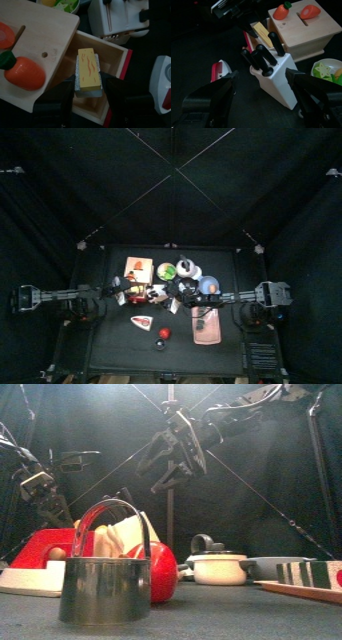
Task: Place egg sushi in drawer
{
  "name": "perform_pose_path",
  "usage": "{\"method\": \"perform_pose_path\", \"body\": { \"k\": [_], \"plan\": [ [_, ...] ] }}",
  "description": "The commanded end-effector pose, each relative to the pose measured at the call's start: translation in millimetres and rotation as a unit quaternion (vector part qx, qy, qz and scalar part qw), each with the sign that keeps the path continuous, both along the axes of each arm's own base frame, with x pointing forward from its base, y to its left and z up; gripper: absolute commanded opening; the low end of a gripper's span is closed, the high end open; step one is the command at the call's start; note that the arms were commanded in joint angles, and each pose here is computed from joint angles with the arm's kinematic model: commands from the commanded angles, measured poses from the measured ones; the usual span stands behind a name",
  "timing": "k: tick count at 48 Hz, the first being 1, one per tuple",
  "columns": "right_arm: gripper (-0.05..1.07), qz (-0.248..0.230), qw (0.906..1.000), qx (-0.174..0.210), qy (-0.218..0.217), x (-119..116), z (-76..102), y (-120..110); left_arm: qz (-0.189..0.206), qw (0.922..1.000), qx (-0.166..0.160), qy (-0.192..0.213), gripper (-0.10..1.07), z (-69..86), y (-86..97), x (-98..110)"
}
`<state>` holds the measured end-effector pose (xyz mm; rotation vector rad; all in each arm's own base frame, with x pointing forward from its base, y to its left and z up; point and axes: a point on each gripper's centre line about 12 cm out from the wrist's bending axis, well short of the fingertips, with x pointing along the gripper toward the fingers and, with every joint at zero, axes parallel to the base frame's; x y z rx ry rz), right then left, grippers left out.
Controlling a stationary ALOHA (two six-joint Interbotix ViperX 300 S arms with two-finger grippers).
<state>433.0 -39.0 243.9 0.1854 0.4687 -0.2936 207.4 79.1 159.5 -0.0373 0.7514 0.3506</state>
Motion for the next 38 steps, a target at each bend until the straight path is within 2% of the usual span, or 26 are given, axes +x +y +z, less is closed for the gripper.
{"method": "perform_pose_path", "body": {
  "k": [1,7,17,24,30,38],
  "plan": [
    [1.03,-0.001,0.9998,-0.001,-0.018,1,14.5,-2,0.01,0.9999,0.003,-0.013,0.73,8.6,6.6,6],
    [1.03,-0.001,0.9998,-0.001,-0.017,0,13.9,-2,0.018,0.9998,0.001,-0.013,0.77,8.6,9.2,5],
    [1.03,-0.001,0.9999,-0.001,-0.016,1,12.6,-2,0.019,0.9997,-0.003,-0.014,0.89,8.0,8.2,5],
    [1.03,-0.002,0.9999,-0.001,-0.016,0,13.2,-3,0.019,0.9997,-0.003,-0.015,0.92,8.9,8.1,5],
    [1.03,-0.004,0.9998,-0.001,-0.017,1,13.8,-4,0.02,0.9995,0.0,-0.025,0.92,14.3,8.2,6],
    [1.03,-0.008,0.9998,-0.001,-0.017,0,13.8,-8,0.019,0.9982,0.007,-0.057,0.91,29.4,6.4,4]
  ]
}}
